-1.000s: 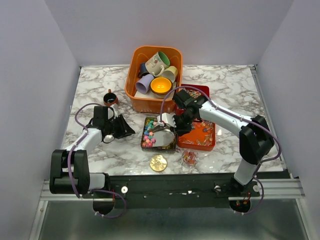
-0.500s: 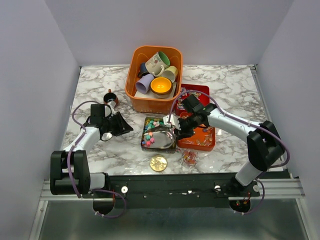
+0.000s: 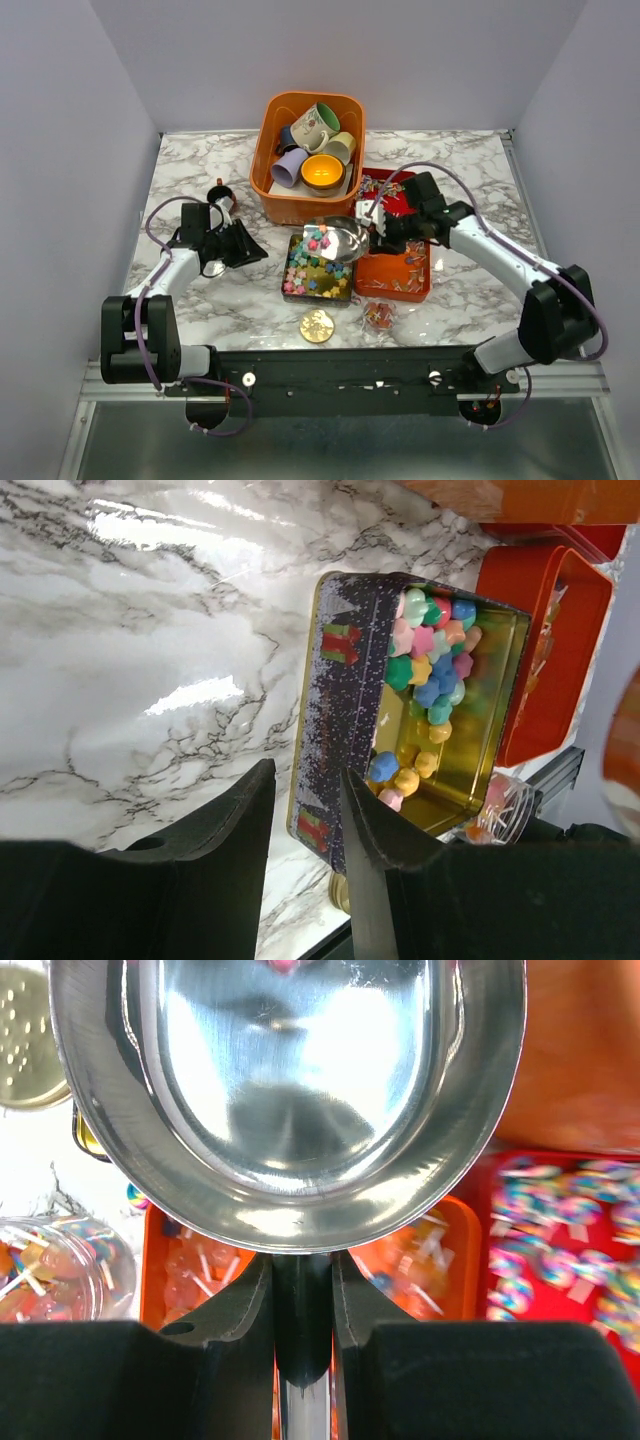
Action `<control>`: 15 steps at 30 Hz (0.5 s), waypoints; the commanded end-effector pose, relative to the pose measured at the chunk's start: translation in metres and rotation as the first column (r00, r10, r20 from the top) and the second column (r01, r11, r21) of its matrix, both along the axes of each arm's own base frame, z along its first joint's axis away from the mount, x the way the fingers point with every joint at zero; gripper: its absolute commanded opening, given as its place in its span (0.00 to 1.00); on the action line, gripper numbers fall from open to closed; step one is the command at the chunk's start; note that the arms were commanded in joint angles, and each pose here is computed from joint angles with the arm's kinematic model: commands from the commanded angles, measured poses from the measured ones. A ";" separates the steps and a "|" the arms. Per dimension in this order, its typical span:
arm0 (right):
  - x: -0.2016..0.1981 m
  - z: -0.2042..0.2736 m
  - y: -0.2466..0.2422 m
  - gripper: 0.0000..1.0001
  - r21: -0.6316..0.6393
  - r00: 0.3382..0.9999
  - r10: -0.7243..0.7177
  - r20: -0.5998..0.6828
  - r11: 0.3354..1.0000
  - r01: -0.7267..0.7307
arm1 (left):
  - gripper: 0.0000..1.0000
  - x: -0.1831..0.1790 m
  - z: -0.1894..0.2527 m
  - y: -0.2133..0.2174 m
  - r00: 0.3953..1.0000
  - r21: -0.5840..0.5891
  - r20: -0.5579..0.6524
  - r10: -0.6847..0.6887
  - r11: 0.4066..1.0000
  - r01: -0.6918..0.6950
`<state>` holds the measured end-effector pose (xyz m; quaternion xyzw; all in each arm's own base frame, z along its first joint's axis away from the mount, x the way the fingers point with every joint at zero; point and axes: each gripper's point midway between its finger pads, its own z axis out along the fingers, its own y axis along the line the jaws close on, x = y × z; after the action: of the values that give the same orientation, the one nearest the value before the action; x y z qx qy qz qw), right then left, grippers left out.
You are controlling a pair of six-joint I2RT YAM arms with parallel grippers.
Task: Pack the candies
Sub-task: Scoop the fake candies from the storage box.
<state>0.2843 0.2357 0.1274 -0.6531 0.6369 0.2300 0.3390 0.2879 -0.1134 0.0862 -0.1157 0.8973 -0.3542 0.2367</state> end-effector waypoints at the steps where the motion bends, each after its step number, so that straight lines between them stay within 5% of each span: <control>1: -0.009 0.045 -0.016 0.01 0.113 0.997 -0.040 0.073 0.993 0.031 | 0.42 0.013 0.019 -0.006 0.996 -0.041 0.079 -0.027 0.999 0.030; 15: -0.098 0.014 -0.139 0.01 -0.171 0.991 -0.017 0.135 0.985 0.040 | 0.42 0.025 0.029 -0.009 0.991 -0.081 0.132 -0.005 0.997 0.016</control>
<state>0.2262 0.1260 0.1592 -0.6429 0.6474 0.1423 0.3839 0.3053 -0.1195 0.1039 -0.1057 0.8768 -0.3819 0.2723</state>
